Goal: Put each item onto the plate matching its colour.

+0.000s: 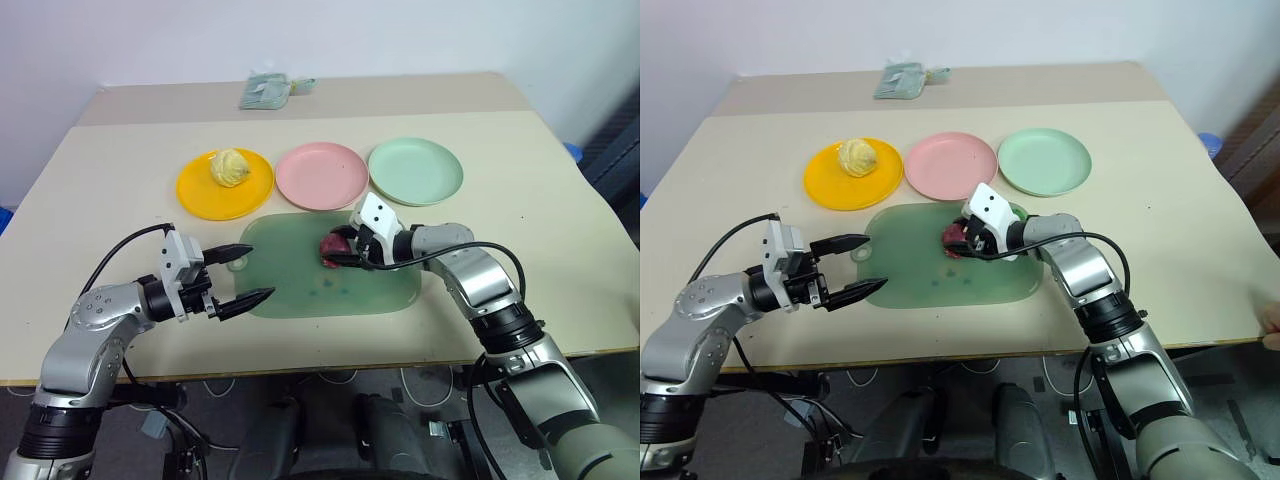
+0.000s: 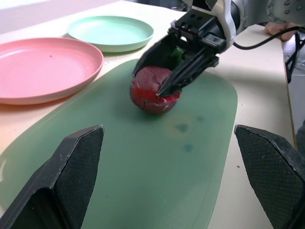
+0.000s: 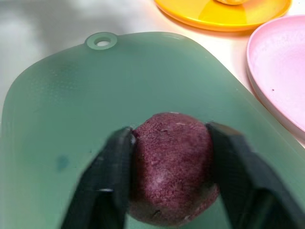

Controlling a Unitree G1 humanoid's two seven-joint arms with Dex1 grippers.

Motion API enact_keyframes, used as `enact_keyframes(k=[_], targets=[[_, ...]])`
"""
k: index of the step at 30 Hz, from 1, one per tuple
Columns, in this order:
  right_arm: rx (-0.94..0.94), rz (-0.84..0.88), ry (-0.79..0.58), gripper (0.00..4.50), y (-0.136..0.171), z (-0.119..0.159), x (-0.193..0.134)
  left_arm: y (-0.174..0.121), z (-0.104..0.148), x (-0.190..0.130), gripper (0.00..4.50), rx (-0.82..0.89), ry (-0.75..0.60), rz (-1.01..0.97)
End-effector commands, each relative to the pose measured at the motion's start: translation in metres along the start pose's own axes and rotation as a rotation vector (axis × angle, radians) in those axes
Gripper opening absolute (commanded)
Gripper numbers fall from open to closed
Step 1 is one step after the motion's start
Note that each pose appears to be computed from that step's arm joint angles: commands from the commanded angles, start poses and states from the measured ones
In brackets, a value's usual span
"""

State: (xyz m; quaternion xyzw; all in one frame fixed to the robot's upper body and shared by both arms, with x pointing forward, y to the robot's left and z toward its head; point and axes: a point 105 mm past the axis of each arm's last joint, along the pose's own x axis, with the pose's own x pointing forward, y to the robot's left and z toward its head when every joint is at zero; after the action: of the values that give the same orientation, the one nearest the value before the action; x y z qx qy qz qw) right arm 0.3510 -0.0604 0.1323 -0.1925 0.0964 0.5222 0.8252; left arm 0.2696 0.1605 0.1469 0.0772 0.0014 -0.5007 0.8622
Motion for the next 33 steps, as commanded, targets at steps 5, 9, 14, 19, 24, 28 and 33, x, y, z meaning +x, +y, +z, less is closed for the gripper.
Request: enact_keyframes(k=[5,9,14,19,24,28,33], targets=[[-0.018,0.008,-0.11,1.64,-0.003,0.031,-0.013,0.0,0.007,0.007,4.5,0.019,-0.034,0.008],[-0.022,-0.128,-0.305,1.64,-0.032,0.075,-0.019,0.0,0.009,0.015,4.5,0.008,-0.062,0.009],[-0.016,-0.337,-0.439,1.64,-0.082,0.101,-0.025,0.0,0.01,0.031,4.5,0.005,-0.096,0.007],[0.021,-0.456,-0.454,1.64,-0.118,0.099,-0.015,-0.003,0.015,0.041,4.5,0.004,-0.133,0.023],[0.06,-0.483,-0.432,2.12,-0.126,0.095,0.004,-0.001,0.013,0.032,4.5,0.019,-0.123,0.079],[0.077,-0.457,-0.436,4.02,-0.12,0.098,0.017,-0.001,0.012,0.021,4.5,0.02,-0.119,0.149],[0.056,-0.361,-0.496,4.45,-0.107,0.104,0.02,-0.009,0.006,0.015,4.5,0.014,-0.098,0.187]])
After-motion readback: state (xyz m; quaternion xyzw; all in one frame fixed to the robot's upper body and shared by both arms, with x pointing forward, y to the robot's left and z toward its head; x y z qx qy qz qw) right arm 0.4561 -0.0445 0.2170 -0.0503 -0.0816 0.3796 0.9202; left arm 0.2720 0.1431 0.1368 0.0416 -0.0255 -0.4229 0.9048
